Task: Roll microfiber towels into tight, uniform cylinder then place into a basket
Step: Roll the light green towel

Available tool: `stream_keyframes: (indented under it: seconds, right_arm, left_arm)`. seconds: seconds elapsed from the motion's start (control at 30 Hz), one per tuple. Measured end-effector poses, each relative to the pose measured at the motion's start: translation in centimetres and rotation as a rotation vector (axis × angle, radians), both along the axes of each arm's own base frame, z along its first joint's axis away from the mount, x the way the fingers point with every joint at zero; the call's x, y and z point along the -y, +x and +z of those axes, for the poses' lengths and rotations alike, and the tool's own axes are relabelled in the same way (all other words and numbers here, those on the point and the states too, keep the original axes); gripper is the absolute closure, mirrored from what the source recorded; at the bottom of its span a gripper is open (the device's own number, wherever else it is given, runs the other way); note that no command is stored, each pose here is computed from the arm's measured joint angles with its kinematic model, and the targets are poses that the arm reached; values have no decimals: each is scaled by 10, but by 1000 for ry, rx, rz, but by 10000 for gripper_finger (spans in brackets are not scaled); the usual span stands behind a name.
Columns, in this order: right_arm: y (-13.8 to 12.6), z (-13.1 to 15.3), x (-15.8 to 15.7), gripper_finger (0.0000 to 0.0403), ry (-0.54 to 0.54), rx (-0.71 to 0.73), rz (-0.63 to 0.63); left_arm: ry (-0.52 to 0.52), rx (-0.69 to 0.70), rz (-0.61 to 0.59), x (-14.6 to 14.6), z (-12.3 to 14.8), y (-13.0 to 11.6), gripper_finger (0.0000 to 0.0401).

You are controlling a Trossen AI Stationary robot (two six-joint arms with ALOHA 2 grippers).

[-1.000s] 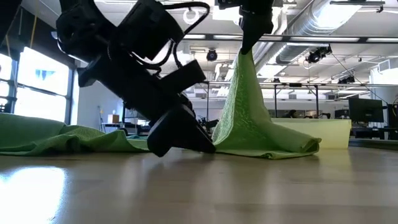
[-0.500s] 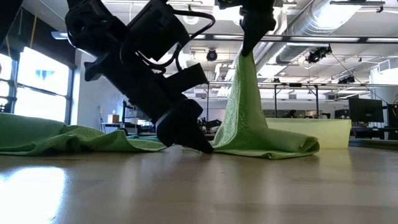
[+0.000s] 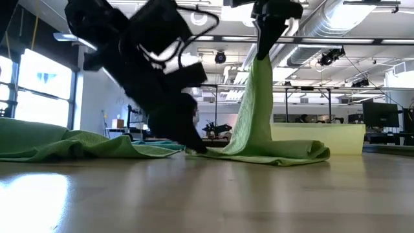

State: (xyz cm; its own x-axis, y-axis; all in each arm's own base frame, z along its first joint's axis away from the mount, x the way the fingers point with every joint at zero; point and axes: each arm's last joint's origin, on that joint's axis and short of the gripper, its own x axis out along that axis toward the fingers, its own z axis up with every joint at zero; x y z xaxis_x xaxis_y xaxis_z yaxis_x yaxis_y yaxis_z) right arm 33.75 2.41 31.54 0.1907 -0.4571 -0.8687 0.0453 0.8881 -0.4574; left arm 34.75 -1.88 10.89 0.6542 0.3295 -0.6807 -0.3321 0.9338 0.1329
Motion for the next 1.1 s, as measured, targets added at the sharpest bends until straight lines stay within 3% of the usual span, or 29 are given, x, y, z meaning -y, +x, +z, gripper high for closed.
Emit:
stream_keyframes:
  seconds: [0.27, 0.6, 0.8, 1.1]
  right_arm:
    - [-43, 25, 5, 403, 18, 234, -19]
    - [-101, -11, -1, 403, 119, 413, 54]
    - [-116, -20, -18, 403, 254, 538, 212]
    - [-134, 12, -47, 403, 319, 759, 597]
  left_arm:
    - [75, 38, 81, -4, 51, -16, 400]
    - [180, 225, 92, -10, 117, -34, 401]
    - [217, 306, 102, -11, 147, -49, 401]
    - [253, 424, 26, 1, 185, -72, 401]
